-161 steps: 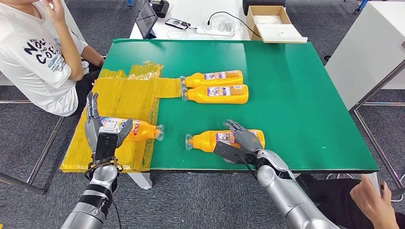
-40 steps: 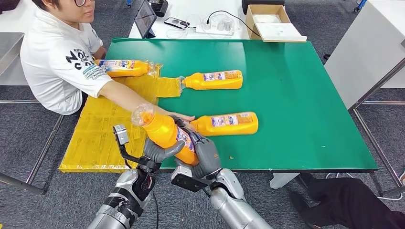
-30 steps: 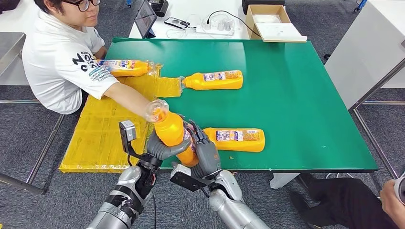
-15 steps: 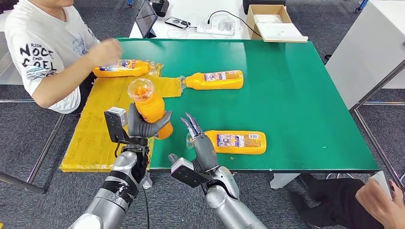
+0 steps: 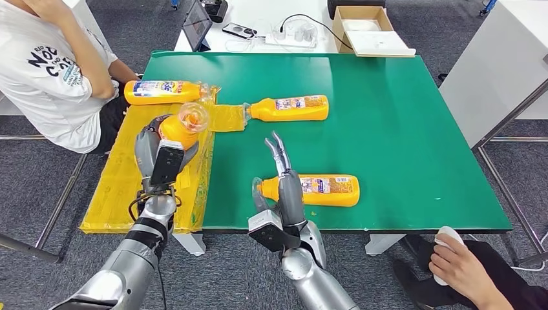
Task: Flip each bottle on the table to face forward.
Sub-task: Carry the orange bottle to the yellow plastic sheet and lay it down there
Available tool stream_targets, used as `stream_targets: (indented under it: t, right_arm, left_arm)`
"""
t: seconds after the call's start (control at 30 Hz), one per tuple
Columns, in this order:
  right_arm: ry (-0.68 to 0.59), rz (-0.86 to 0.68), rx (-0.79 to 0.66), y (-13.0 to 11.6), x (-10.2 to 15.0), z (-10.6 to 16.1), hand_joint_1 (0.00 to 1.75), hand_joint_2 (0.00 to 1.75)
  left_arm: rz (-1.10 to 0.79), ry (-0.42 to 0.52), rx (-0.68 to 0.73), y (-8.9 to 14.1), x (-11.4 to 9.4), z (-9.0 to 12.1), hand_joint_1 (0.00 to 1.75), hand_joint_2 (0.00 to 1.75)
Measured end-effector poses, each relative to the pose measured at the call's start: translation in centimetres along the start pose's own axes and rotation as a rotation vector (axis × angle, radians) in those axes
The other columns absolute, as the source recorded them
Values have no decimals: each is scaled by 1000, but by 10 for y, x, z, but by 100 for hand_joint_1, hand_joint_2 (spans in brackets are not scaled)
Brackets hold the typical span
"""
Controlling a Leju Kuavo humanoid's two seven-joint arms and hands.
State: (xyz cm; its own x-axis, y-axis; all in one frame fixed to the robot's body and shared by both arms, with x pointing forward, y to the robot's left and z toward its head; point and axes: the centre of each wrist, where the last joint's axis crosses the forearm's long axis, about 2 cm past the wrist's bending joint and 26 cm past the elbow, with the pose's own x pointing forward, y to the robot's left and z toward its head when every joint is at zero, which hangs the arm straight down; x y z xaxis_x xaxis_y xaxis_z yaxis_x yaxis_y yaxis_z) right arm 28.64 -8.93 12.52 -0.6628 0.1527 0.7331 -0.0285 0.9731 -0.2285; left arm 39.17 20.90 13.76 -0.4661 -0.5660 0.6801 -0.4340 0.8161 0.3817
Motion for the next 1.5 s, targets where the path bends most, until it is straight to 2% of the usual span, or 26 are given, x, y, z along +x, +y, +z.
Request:
stream_targets:
  t: [0.13, 0.3, 0.37, 0.53, 0.77, 0.9, 0.93, 1.0, 1.03, 1.07, 1.13, 1.3, 1.5]
  right_arm:
    - [-8, -8, -20, -1, 3, -2, 0, 0]
    - [-5, -27, -44, -2, 5, -4, 0, 0]
    - [-3, -36, -48, -2, 5, -4, 0, 0]
    - [1, -55, -45, -2, 5, -4, 0, 0]
    - [2, -69, -31, -2, 5, -4, 0, 0]
    - [2, -77, -22, -2, 5, -4, 0, 0]
    - [2, -78, -21, -2, 5, -4, 0, 0]
    - [1, -78, -18, -2, 5, -4, 0, 0]
    - [1, -78, -17, -2, 5, -4, 0, 0]
    - [0, -78, -16, -2, 5, -4, 0, 0]
    - [0, -80, -10, -2, 5, -4, 0, 0]
    - [5, -84, 1, -2, 4, -4, 0, 0]
    - [13, -98, 26, -1, 3, -2, 0, 0]
  left_arm:
    - [-106, 3, -63, 5, -8, 1, 175, 175]
    - [-566, -109, -302, 21, -26, -1, 175, 175]
    - [-660, -97, -349, 27, -36, 1, 175, 175]
    - [-739, -32, -430, 39, -58, 10, 175, 175]
    - [-803, 33, -615, 45, -74, 16, 175, 175]
    - [-776, 84, -696, 49, -81, 17, 175, 175]
    - [-763, 95, -705, 49, -81, 15, 161, 175]
    - [-738, 121, -721, 50, -82, 13, 75, 175]
    - [-727, 134, -728, 50, -82, 12, 31, 131]
    - [-718, 149, -736, 50, -82, 11, 1, 87]
    - [-696, 185, -757, 50, -82, 9, 0, 0]
    - [-611, 263, -809, 49, -84, 8, 0, 0]
    - [-309, 343, -869, 50, -84, -1, 0, 0]
